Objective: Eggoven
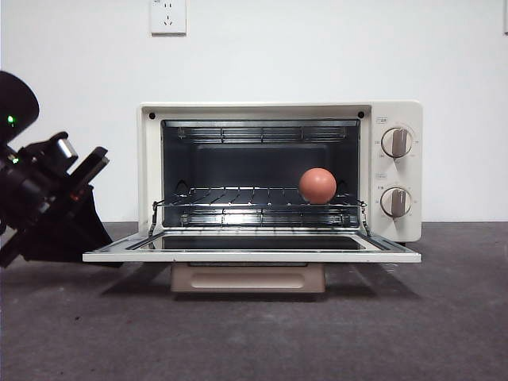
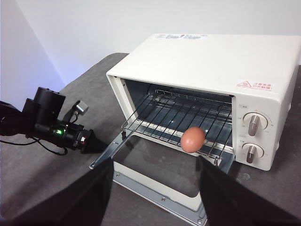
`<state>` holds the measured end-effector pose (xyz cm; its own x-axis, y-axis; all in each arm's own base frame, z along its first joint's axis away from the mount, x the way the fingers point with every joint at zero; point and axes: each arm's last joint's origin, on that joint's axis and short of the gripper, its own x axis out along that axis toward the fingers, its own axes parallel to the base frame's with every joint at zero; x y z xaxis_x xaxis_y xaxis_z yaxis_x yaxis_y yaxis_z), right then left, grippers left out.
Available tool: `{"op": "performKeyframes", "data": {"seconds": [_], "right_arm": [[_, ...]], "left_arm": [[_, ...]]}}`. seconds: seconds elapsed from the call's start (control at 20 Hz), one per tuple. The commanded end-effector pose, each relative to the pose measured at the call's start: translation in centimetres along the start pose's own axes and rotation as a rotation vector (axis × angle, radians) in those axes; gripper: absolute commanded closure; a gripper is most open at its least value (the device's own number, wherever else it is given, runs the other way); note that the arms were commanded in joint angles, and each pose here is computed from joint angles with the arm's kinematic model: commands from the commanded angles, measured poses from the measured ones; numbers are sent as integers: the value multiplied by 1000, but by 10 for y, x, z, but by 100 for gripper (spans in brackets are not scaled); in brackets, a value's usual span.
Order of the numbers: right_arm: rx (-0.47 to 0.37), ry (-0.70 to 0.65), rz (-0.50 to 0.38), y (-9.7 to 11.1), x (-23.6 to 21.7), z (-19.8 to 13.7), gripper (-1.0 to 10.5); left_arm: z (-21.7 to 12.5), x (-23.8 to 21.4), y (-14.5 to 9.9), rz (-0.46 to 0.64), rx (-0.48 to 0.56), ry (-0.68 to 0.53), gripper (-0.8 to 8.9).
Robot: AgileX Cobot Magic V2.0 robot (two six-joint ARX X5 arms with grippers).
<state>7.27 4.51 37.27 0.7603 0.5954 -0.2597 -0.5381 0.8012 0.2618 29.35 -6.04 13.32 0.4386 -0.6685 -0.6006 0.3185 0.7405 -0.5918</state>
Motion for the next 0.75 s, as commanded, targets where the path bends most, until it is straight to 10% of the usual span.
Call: {"op": "performKeyframes", "data": {"seconds": [0.05,0.75], "right_arm": [[-9,-20,7,2,-2,5,666],[-9,-18,6,2,-2,5,666]], "left_arm": [[-5,11,3,-25,-20,37,807],[44,-9,-6,-364,-104,-257,807]]}}
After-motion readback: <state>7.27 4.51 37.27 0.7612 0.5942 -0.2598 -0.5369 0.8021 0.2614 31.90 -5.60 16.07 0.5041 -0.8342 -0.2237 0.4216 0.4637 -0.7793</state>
